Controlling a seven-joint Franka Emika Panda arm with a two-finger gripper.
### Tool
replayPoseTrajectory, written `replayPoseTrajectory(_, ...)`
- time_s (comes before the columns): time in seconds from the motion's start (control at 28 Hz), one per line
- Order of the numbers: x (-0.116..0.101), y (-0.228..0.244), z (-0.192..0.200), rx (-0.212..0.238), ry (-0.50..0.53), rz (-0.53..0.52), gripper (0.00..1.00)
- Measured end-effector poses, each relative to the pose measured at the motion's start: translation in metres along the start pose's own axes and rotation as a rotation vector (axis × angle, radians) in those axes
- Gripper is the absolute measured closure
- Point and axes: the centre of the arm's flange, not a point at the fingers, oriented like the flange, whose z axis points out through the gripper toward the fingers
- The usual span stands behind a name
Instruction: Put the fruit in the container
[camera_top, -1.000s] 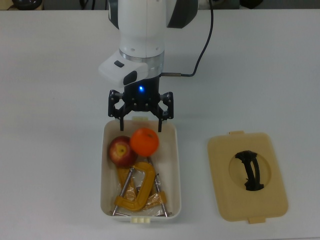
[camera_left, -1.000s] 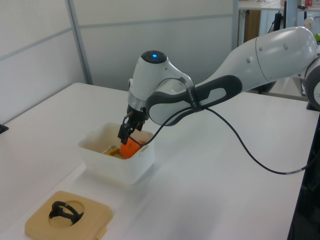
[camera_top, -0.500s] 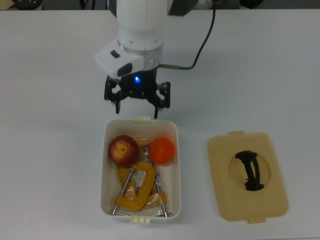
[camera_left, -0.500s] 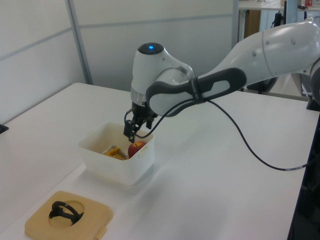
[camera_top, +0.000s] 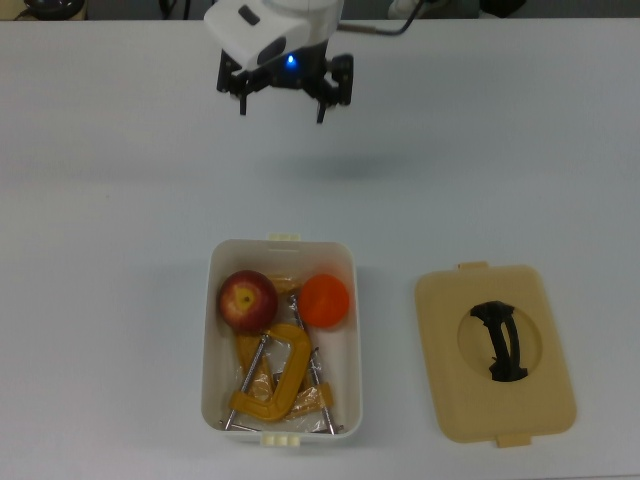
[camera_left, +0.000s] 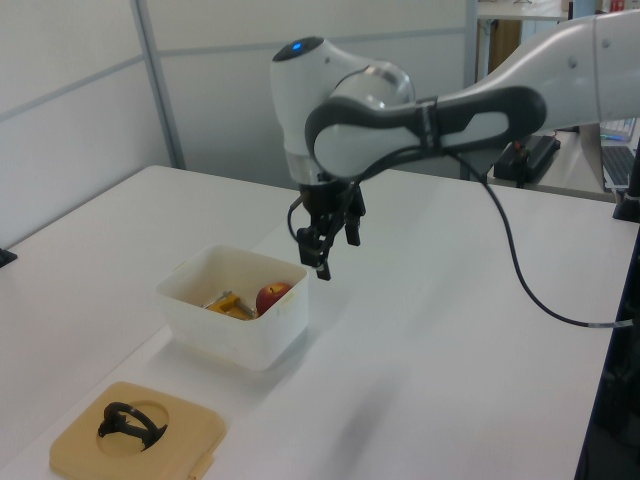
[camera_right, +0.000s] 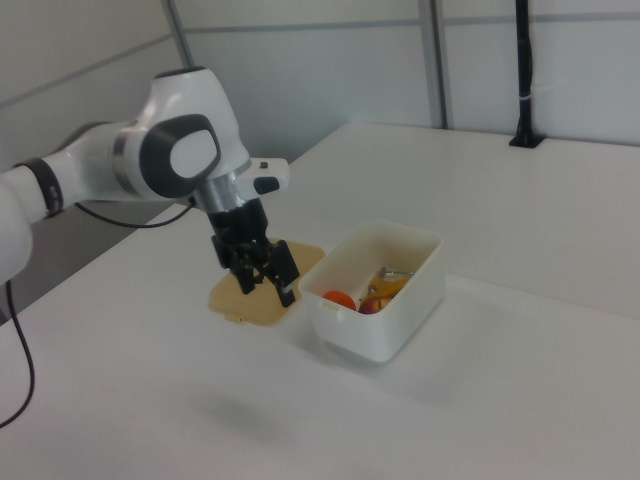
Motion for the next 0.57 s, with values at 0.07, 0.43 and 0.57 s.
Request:
replayPoseTrajectory(0.07, -0.007, 0.003, -0.011, 0.012, -0.001, -0.024, 0.0)
replayPoseTrajectory(0.43, -0.018, 0.018, -0.033, 0.022, 0.029, -0.026, 0.0)
replayPoseTrajectory(0.57, -0.019, 0.018, -0.031, 0.021, 0.025, -0.037, 0.0)
